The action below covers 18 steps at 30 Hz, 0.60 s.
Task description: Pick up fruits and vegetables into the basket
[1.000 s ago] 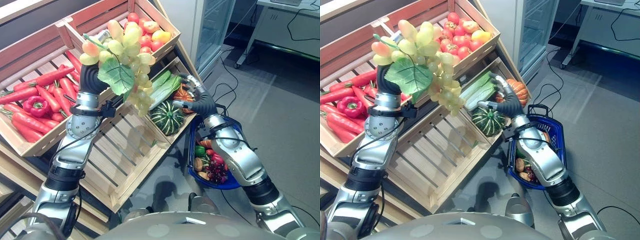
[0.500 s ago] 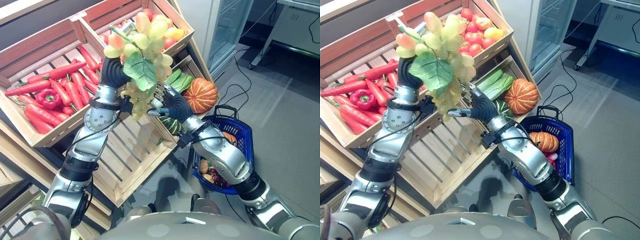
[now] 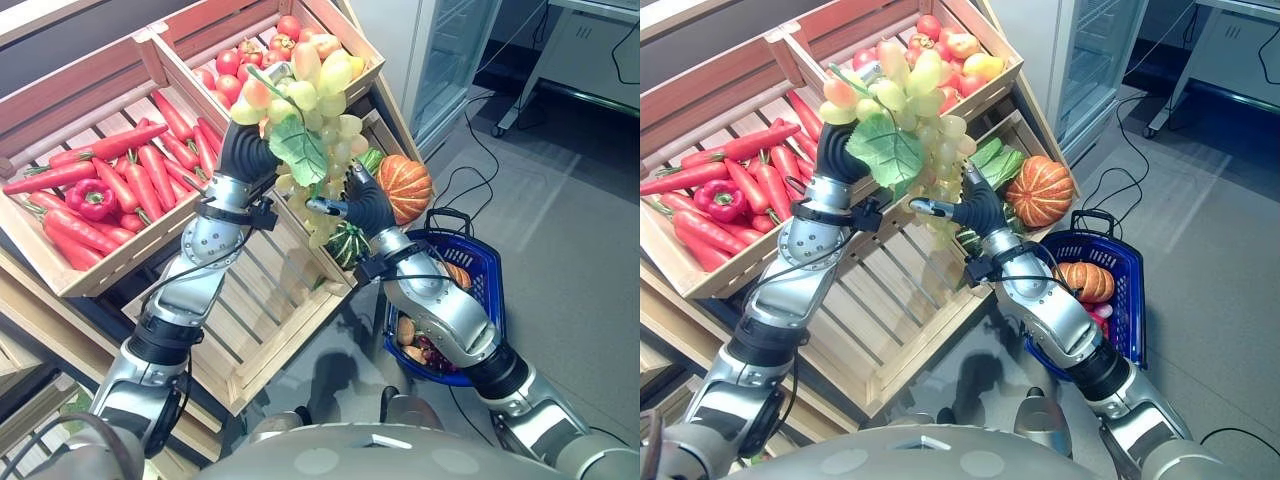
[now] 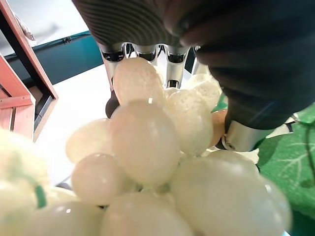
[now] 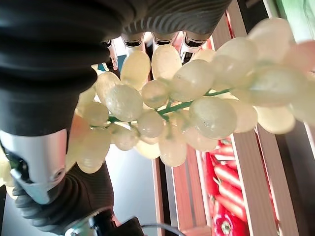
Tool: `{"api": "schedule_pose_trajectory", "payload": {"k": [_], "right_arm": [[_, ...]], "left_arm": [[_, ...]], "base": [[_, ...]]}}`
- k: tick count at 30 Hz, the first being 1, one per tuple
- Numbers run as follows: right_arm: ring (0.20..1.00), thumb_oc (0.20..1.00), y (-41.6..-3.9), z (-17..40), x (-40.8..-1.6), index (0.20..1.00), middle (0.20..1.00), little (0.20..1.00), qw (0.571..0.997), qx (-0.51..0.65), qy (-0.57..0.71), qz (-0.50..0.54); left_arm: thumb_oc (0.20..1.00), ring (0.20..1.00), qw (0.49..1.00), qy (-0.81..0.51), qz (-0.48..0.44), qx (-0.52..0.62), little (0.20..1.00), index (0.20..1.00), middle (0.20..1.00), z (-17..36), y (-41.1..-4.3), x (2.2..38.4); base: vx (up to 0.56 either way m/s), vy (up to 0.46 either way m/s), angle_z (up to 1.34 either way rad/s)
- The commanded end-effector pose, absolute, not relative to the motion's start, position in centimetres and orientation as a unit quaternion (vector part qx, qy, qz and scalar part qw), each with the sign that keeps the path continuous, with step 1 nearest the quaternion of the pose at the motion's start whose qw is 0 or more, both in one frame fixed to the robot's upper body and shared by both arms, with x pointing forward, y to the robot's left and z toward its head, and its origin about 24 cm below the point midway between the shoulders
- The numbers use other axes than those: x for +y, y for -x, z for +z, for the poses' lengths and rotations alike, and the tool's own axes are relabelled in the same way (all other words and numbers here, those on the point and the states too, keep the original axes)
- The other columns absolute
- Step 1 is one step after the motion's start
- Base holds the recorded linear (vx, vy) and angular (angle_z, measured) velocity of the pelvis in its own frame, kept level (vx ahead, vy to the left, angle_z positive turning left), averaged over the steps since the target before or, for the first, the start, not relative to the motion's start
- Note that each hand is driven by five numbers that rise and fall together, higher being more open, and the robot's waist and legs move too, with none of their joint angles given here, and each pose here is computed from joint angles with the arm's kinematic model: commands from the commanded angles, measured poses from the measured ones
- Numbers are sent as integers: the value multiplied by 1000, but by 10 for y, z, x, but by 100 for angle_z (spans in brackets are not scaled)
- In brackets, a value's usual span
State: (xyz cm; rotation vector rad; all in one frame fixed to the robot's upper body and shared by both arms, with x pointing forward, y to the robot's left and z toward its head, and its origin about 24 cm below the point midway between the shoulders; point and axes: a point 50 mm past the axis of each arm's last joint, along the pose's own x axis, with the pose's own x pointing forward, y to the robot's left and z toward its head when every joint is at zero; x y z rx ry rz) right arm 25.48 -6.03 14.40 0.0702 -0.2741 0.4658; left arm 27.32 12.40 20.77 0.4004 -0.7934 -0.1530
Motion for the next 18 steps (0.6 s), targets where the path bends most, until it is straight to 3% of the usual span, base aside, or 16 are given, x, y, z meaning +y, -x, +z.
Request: {"api": "schedule_pose_trajectory", "payload": {"k": [1, 8, 18], "right_arm": [[1000, 1000, -246, 188, -68, 1000, 1000, 1000, 938, -266, -72, 212], [1000, 1000, -241, 198, -77, 1000, 1000, 1000, 933, -304, -57, 183], [1000, 1000, -244, 191, -74, 1000, 1000, 1000, 945, -261, -45, 191]], "left_arm": [[200, 200, 867, -175, -46, -465, 200, 200, 200, 237, -259, 125], [200, 200, 869, -146, 4, -473, 200, 200, 200, 242, -258, 136], [200, 200, 855, -140, 25, -500, 200, 200, 200, 249, -251, 134]], "base": [[0, 0, 0], [0, 0, 0], [0, 0, 0]]}}
